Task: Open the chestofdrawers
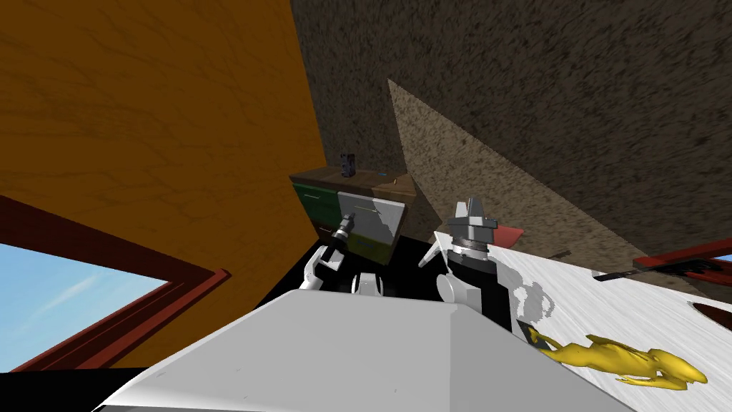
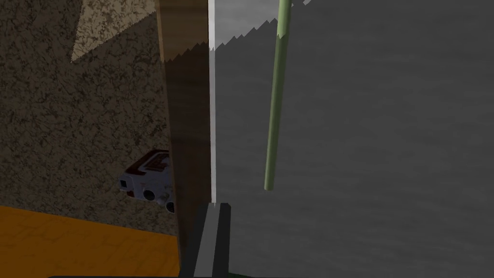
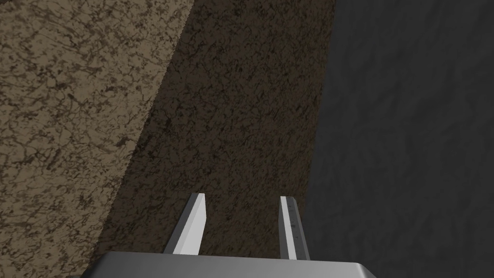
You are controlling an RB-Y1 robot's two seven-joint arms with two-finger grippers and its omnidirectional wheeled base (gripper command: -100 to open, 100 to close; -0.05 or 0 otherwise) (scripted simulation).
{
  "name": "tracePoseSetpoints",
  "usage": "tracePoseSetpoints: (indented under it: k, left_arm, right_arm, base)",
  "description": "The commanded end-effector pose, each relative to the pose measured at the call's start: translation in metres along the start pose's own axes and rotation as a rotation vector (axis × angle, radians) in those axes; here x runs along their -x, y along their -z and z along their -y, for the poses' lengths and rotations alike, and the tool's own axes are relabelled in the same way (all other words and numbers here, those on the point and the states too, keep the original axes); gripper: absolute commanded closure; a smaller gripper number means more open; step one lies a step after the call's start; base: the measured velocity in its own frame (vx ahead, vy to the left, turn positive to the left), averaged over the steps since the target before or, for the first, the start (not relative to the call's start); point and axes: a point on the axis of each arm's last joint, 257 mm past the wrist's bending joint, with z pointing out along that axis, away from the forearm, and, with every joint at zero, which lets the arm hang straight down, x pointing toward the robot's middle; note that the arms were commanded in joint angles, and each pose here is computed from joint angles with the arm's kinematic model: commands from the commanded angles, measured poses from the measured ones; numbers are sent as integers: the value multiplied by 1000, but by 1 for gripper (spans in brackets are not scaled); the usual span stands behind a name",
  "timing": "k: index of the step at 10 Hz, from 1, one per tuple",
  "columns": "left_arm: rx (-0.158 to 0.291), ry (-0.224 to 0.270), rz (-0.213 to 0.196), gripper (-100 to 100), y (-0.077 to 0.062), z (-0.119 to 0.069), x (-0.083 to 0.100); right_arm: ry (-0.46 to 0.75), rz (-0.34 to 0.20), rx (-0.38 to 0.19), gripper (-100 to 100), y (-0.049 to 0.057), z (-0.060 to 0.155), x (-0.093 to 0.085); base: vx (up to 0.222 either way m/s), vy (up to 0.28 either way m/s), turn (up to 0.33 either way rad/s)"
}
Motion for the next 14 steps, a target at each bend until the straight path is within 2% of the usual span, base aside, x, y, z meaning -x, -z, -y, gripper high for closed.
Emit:
tracePoseSetpoints:
  k: [1,3,6,7,8,14]
  left_arm:
    - [11,7,7,-100,0,-11,2]
    - [23,7,11,-100,2,-21,5]
    - [20,4,12,-100,-4,-9,5]
    - [18,5,11,-100,-2,-11,4]
    - [19,7,10,100,1,-17,5]
    - [17,6,1,100,2,-5,1]
  right_arm:
    - [0,0,0,0,0,0,0]
    - [0,0,0,0,0,0,0]
    - [0,0,0,0,0,0,0]
    - [0,0,0,0,0,0,0]
    - [0,0,0,0,0,0,0]
    - [0,0,0,0,0,0,0]
  base:
    - [133,-43,-27]
    - [174,-45,-25]
    - [87,-24,-9]
    - [44,-24,1]
    - [-57,22,18]
    - [-139,31,17]
